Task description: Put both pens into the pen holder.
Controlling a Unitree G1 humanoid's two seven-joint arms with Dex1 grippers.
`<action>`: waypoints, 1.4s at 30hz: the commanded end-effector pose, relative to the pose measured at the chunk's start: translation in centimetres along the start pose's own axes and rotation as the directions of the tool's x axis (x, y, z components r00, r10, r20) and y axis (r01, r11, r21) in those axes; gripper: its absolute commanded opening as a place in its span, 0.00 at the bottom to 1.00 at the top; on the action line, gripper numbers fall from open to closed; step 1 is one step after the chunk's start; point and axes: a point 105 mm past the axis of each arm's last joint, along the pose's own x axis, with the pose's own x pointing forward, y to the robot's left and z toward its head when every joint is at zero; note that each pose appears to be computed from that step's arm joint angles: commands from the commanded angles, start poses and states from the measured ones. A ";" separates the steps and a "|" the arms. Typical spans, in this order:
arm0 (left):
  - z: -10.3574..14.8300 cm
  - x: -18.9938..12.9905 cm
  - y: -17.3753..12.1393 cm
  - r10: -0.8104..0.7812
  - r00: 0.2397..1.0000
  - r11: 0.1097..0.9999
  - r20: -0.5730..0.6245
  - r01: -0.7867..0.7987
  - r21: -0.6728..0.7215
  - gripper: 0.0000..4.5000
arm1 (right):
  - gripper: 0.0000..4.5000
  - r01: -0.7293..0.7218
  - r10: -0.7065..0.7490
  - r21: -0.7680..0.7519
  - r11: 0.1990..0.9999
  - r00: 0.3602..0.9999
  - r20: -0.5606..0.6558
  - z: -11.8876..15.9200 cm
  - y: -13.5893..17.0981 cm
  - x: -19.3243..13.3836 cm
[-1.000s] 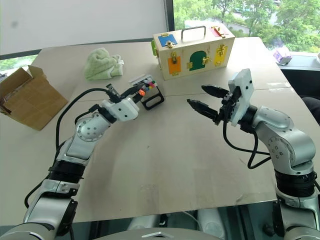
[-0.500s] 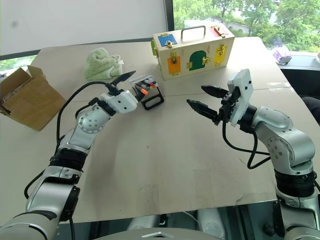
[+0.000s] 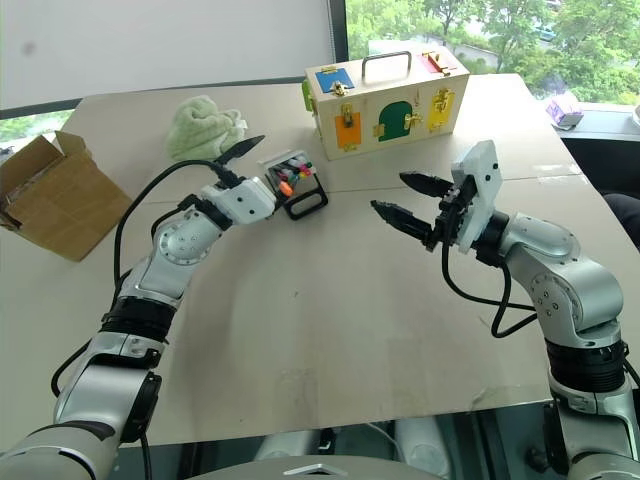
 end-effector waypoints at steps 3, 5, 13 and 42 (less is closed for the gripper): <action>1.6 0.0 1.0 0.021 0.999 1.000 0.047 -0.021 0.012 0.98 | 0.83 -0.016 0.017 -0.039 0.999 0.999 0.036 1.0 0.4 0.1; 1.5 0.4 1.9 0.057 0.998 0.998 0.024 -0.056 -0.010 0.98 | 0.83 -0.016 0.017 -0.038 0.999 0.999 0.036 1.0 0.5 0.1; 1.2 1.8 2.3 0.070 0.996 0.992 -0.056 -0.076 -0.104 0.98 | 0.83 -0.014 0.015 -0.039 0.999 0.999 0.035 1.0 0.5 0.2; 2.1 -12.9 -5.2 -0.140 0.984 0.619 -0.114 -0.003 -0.785 0.98 | 0.83 0.022 -0.043 -0.113 0.993 0.981 -0.187 -8.4 -0.2 -5.6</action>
